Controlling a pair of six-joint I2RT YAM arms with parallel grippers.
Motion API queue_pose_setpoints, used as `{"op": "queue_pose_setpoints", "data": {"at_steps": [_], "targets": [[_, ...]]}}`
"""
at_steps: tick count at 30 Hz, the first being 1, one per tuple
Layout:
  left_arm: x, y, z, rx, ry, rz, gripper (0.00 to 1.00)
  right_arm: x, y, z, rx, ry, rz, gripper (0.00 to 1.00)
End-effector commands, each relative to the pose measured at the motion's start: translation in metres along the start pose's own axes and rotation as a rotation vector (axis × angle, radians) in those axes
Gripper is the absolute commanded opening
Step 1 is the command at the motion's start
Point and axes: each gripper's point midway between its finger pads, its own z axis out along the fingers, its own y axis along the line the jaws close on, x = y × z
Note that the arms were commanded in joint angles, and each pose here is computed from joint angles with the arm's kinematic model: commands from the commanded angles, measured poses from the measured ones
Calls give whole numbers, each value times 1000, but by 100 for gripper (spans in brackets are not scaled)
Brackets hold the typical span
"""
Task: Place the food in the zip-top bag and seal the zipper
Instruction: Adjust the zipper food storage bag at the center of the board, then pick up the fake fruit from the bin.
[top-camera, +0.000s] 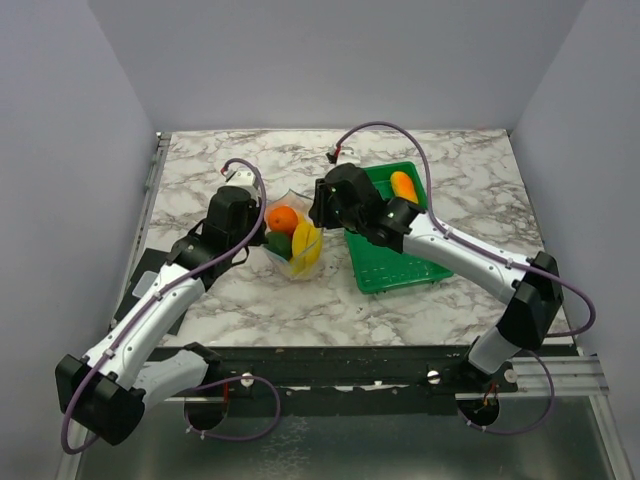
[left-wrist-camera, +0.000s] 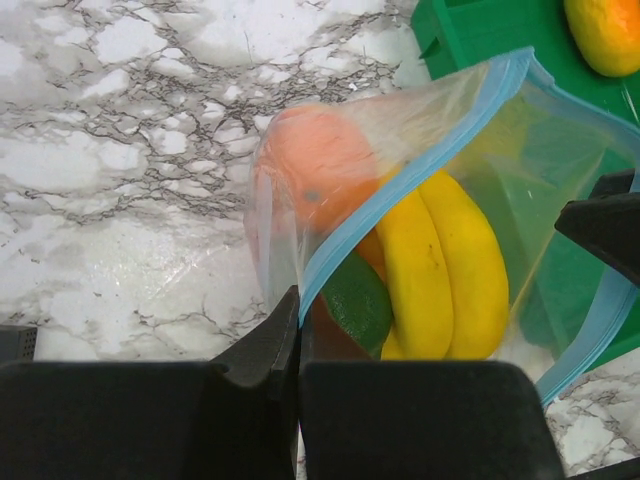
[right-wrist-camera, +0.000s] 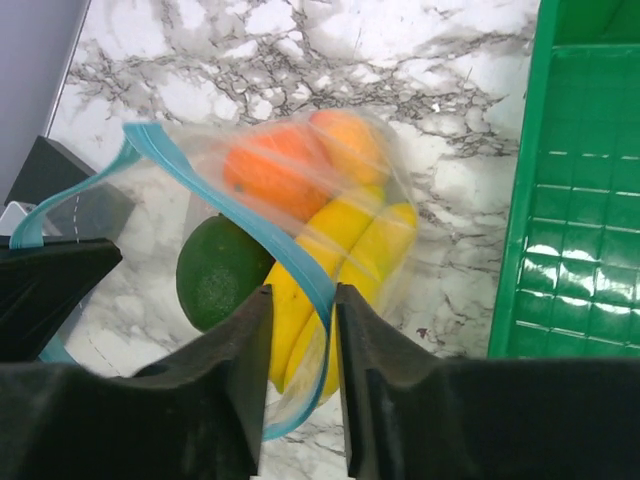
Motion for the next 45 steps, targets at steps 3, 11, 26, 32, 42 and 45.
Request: {"op": "queue_pose_setpoints", "data": {"at_steps": [3, 11, 26, 32, 42, 45], "targets": [[-10, 3, -6, 2, -57, 24, 0, -41, -10, -32, 59, -104, -12, 45], [-12, 5, -10, -5, -70, 21, 0, -80, -39, -68, 158, -225, -37, 65], [-12, -1, -14, 37, -72, 15, 0, -104, -132, -48, 370, -154, -87, 68], [-10, -5, -16, 59, -71, 9, 0, -93, -169, -21, 438, -58, -121, 70], [-11, -8, -19, 77, -76, 7, 0, -66, -228, 31, 522, 105, -118, 71], [-11, -8, -19, 81, -77, 5, 0, -54, -243, 46, 566, 162, -128, 72]]}}
